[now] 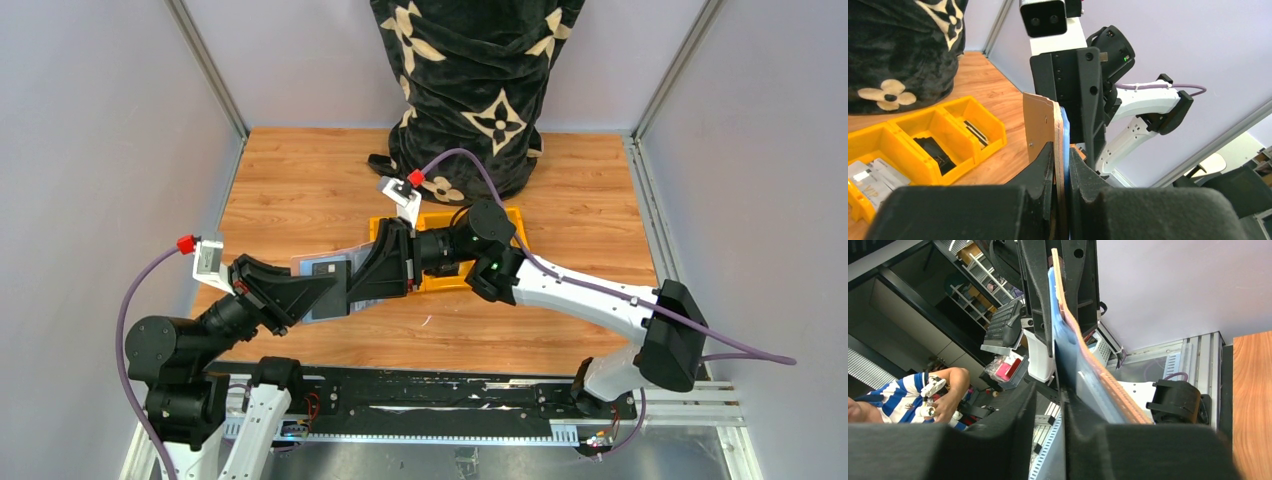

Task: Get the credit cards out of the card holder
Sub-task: Remove the credit card from the card holder.

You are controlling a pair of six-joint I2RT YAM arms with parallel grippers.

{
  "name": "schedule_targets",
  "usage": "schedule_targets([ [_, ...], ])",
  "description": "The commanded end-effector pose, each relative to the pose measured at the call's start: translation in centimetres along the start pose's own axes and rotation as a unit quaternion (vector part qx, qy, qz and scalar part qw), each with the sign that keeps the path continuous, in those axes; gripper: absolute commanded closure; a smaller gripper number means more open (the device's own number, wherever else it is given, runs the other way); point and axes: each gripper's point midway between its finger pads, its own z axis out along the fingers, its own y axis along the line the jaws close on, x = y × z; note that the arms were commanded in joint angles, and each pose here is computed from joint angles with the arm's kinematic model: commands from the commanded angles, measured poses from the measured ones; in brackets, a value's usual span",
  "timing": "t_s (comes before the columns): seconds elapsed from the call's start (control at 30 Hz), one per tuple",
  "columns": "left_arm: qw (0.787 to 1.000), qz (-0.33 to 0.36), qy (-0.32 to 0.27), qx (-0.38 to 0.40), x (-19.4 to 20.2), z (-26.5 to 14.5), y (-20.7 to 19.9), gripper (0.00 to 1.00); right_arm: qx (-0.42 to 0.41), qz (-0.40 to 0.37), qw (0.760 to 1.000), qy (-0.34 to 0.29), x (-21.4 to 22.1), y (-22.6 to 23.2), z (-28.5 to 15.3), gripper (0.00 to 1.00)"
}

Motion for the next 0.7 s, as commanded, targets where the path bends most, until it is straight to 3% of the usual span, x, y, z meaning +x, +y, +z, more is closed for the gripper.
schedule_targets([
  [0.0, 1.000, 0.013, -0.011, 0.014, -0.8, 0.0, -1.0, 0.99, -0.052, -0.022, 0.998, -0.018, -1.5, 2.6, 0.6, 0.78],
  [0.2, 1.000, 0.006, -0.003, 0.023, -0.4, -0.2, -1.3, 0.90, -0.032, -0.004, 0.999, -0.029, -1.9, 1.6, 0.8, 0.98],
  [0.37, 0.999, -0.011, 0.011, 0.046, 0.1, -0.5, -2.4, 0.80, -0.029, -0.009, 0.999, -0.042, -2.1, 1.7, -0.3, 1.00],
  [0.5, 0.997, -0.029, 0.035, 0.069, 0.7, -0.6, -3.2, 0.55, -0.031, -0.022, 0.998, -0.044, -2.1, 2.3, -0.9, 1.00],
  [0.67, 0.994, -0.031, 0.048, 0.088, 1.1, -1.0, -4.1, 0.68, -0.016, -0.044, 0.998, -0.050, -2.1, 2.6, -1.7, 1.00],
])
